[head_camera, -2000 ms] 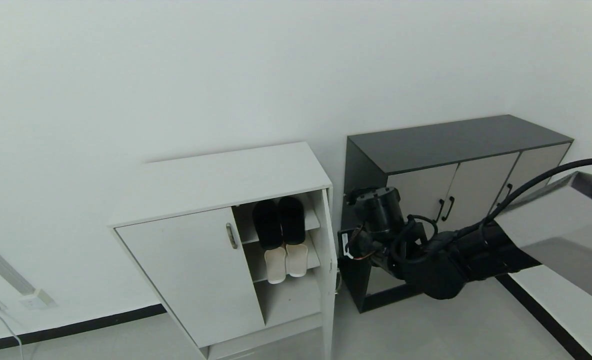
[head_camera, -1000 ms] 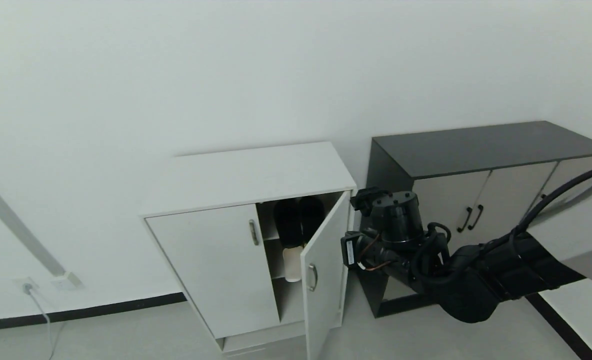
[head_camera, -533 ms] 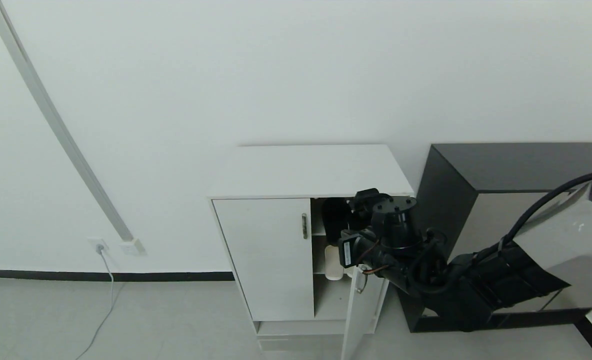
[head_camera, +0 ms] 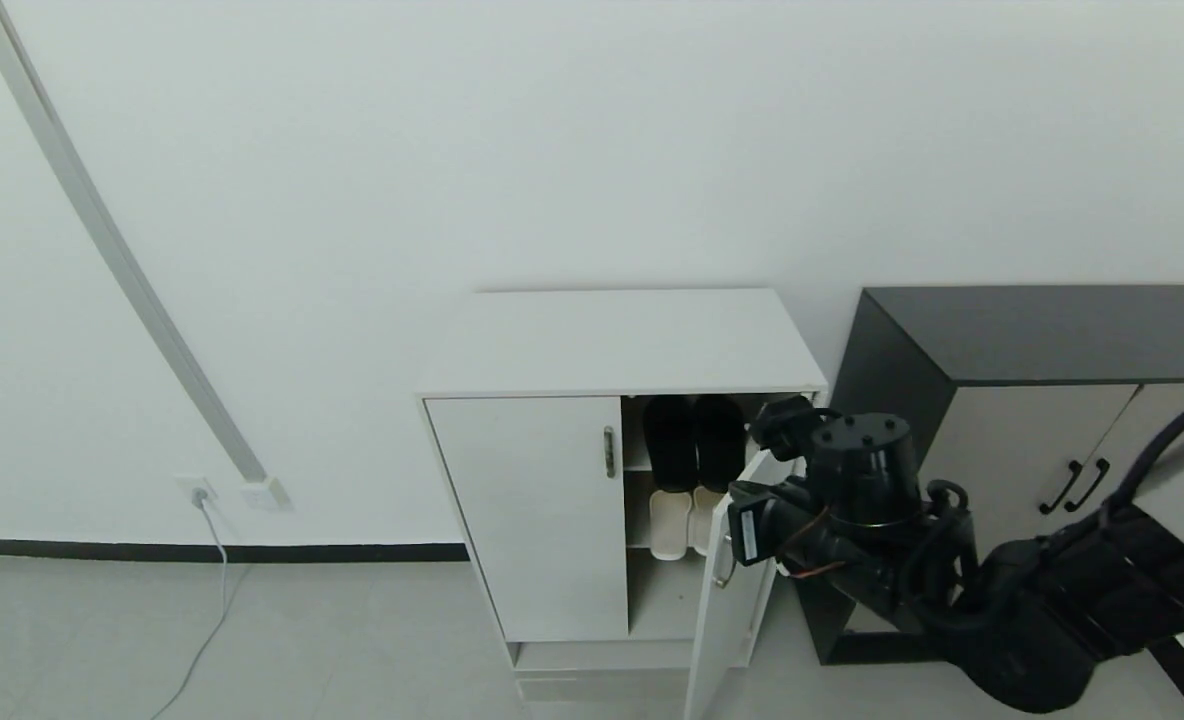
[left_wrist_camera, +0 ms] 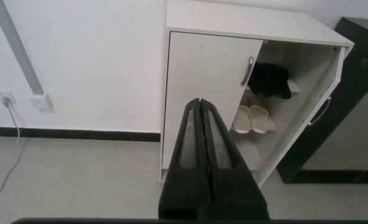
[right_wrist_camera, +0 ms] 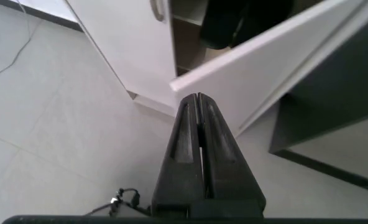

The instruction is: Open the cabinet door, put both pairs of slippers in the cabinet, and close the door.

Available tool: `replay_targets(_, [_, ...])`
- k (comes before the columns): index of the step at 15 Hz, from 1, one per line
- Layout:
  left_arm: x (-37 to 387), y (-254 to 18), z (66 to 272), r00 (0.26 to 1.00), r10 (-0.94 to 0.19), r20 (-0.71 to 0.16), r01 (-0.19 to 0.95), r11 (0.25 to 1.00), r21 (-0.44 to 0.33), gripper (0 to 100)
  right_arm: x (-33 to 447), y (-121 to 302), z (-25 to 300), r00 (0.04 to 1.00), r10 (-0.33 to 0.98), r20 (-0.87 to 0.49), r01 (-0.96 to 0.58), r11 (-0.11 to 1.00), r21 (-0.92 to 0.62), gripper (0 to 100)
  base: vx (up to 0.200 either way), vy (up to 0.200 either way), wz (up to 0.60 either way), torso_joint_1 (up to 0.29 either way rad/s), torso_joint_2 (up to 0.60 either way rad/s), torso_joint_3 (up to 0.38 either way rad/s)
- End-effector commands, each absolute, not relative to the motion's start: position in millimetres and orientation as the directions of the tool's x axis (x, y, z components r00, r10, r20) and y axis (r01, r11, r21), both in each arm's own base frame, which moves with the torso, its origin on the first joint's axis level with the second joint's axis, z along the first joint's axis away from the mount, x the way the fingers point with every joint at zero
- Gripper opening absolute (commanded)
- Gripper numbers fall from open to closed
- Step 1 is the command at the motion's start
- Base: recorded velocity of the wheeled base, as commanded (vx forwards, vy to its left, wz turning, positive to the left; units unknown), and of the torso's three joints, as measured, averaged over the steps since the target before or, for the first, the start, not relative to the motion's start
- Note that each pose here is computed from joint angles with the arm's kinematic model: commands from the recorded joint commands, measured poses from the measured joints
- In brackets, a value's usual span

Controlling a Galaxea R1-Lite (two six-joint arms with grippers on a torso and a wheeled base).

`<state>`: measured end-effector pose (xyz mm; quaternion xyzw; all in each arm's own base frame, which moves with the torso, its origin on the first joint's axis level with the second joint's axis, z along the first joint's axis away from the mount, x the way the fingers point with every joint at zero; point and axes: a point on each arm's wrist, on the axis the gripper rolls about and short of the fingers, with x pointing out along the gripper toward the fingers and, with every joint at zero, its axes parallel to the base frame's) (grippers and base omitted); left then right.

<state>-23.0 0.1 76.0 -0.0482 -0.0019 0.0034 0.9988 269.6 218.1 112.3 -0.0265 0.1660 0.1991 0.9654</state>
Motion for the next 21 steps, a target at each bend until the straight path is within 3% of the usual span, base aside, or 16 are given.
replay_targets(1, [-22.9, 0.1, 76.1, 1.000, 0.008, 0.003, -0.007, 0.995, -0.097, 0, 242.6, 191.3, 126.3, 0.870, 0.369, -0.326, -0.385, 0.923, 0.017, 0, 0.200, 0.000, 0.00, -0.007, 0.00, 0.002])
replay_targets(4, [-22.9, 0.1, 76.1, 1.000, 0.008, 0.003, -0.007, 0.995, -0.097, 0, 215.4, 169.0, 115.6, 0.851, 0.355, -0.387, -0.383, 0.924, 0.005, 0, 0.200, 0.000, 0.00, -0.009, 0.00, 0.006])
replay_targets(8, [-22.9, 0.1, 76.1, 1.000, 0.008, 0.003, -0.007, 0.995, -0.097, 0, 205.9, 161.4, 99.8, 0.826, 0.339, -0.450, -0.384, 0.923, -0.010, 0, 0.000, 0.000, 0.00, 0.000, 0.00, 0.000])
replay_targets(21, [-22.9, 0.1, 76.1, 1.000, 0.009, 0.003, -0.009, 0.995, -0.098, 0, 269.9, 213.3, 51.1, 0.827, 0.343, -0.445, -0.376, 0.927, 0.017, 0, 0.000, 0.000, 0.00, 0.000, 0.00, 0.000])
